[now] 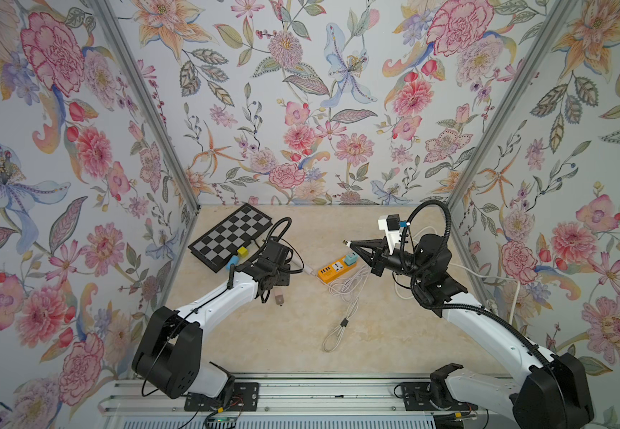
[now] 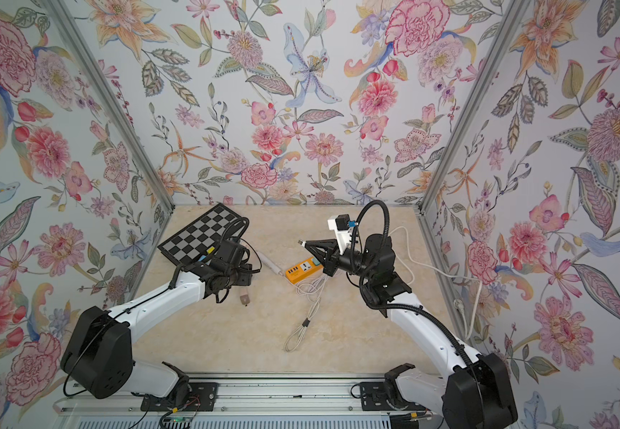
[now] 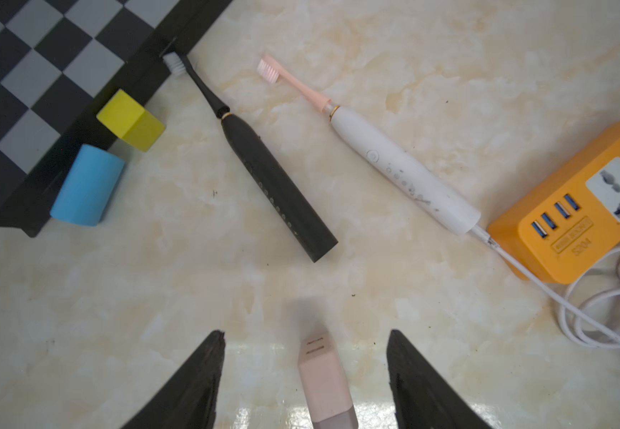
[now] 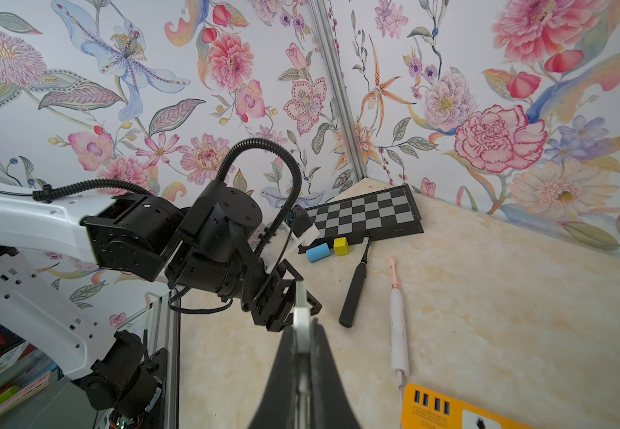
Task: Charge the electric toothbrush
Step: Pick up the plug from the center of the board.
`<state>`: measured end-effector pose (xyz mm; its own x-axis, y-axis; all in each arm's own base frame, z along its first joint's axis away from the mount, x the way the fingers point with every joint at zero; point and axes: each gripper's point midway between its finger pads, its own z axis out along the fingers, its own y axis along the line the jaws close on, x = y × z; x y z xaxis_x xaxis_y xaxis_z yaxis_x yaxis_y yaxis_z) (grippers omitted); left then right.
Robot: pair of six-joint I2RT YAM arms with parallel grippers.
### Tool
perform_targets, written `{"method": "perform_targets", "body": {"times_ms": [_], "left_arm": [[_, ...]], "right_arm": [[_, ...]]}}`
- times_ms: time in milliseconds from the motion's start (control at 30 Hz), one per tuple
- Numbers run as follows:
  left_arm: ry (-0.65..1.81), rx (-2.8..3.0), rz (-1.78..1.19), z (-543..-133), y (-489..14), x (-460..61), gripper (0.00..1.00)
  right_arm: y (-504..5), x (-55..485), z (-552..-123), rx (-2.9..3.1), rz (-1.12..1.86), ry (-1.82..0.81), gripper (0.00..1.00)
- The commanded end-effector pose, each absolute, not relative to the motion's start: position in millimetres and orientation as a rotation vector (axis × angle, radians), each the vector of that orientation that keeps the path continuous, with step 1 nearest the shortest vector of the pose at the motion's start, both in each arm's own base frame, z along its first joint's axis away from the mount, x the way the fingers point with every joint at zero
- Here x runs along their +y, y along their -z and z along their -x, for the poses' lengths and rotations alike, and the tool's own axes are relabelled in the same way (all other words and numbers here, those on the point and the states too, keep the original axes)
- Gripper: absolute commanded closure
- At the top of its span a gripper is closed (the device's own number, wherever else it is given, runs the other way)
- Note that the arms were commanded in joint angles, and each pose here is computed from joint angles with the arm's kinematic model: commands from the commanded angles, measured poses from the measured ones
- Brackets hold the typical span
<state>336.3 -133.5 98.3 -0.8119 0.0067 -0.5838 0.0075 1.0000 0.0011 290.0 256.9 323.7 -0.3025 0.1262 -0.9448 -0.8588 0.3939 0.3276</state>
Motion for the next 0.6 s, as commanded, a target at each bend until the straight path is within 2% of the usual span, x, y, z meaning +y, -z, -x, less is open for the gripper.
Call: {"method": "perform_targets", "body": {"times_ms": [0,100,333,567], "left_arm": [[0.052,2.466,0.175,-336,-89,-137,0.29],[0.007,2.47,0.219,-326,-71,-132,0.3],[0.142,2.409,0.233,-317,-43,-142,0.35],[0.13,2.374,0.153,-312,-32,-150,0.51]], "right_arm": [[-320,256,-287,1.576,0.683,-1.128,0.99],[-317,257,-286,1.596,0.681,-1.14,0.99],[-319,259,-284,1.614,0.697,-1.139,0.99],[-317,264,-284,1.632,0.715,-1.137,0.99]]}}
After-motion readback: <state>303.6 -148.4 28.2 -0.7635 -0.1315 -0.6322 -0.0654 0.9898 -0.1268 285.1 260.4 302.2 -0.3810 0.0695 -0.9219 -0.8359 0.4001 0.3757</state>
